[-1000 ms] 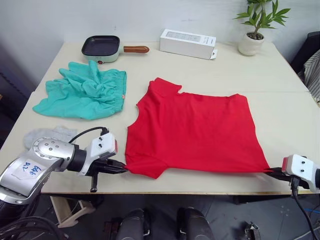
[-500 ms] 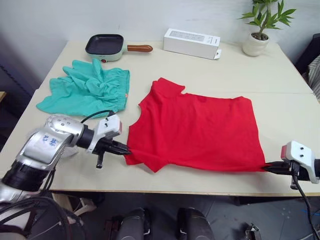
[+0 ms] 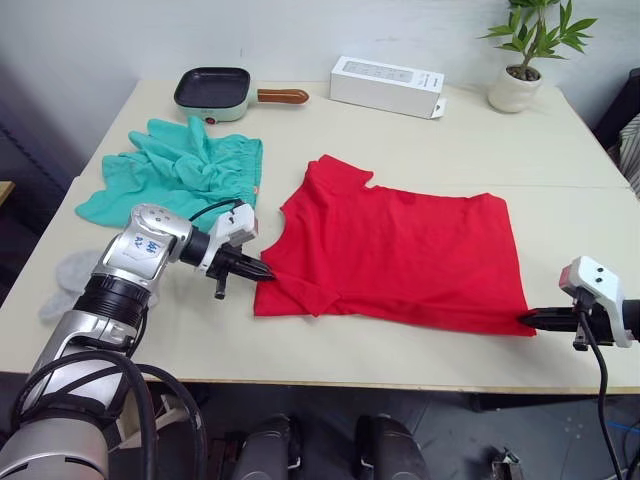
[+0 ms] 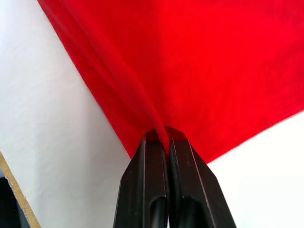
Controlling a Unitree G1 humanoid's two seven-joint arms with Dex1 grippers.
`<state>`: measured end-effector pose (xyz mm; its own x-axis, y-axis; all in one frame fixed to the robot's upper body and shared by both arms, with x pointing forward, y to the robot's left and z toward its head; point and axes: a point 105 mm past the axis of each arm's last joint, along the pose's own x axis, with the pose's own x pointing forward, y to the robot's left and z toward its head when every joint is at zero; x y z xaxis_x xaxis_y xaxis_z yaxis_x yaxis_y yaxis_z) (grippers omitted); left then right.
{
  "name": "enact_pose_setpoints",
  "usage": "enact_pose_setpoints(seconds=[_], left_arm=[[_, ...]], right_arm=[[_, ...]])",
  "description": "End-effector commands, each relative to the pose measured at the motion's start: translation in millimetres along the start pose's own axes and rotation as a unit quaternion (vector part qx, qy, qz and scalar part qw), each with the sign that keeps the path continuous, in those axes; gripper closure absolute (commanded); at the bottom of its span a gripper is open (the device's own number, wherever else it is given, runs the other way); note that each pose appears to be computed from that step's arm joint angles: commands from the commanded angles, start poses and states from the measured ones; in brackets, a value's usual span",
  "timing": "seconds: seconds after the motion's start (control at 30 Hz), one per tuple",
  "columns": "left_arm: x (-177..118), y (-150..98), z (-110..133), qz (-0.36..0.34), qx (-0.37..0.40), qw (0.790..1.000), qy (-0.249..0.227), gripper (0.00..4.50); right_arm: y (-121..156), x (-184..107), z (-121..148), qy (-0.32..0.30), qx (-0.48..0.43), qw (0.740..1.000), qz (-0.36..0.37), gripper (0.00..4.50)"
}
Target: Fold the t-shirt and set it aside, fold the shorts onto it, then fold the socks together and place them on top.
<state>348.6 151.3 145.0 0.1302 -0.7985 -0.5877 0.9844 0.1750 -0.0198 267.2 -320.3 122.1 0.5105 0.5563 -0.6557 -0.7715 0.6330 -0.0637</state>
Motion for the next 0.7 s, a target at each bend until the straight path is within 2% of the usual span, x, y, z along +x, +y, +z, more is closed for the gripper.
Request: enact_pose_setpoints(seconds=[0.03, 0.2, 0.37, 0.5, 0.63, 0.7], left_arm=[[-12, 7, 9, 0.021, -0.004, 1.0, -0.017, 4.5], [-12, 11, 1, 0.038, -0.012, 0.999, -0.017, 4.5], [-10, 14, 1, 0.056, -0.004, 0.998, -0.03, 4.5], [-10, 19, 5, 0.086, 0.012, 0.994, -0.071, 3.5], [-16, 25, 12, 0.133, 0.033, 0.984, -0.115, 2.25], [-26, 28, 17, 0.163, 0.053, 0.975, -0.143, 1.61]], right_arm=[[-5, -4, 3, -0.027, 0.018, 0.999, -0.02, 4.47], [-8, 1, -2, -0.033, 0.019, 0.999, -0.036, 4.47], [-13, 5, 3, -0.065, 0.015, 0.996, -0.067, 4.47], [-18, 1, 5, -0.101, 0.03, 0.99, -0.096, 4.5], [-18, -10, 13, -0.135, 0.02, 0.983, -0.12, 3.56], [-22, -21, 18, -0.152, 0.001, 0.977, -0.15, 2.83]])
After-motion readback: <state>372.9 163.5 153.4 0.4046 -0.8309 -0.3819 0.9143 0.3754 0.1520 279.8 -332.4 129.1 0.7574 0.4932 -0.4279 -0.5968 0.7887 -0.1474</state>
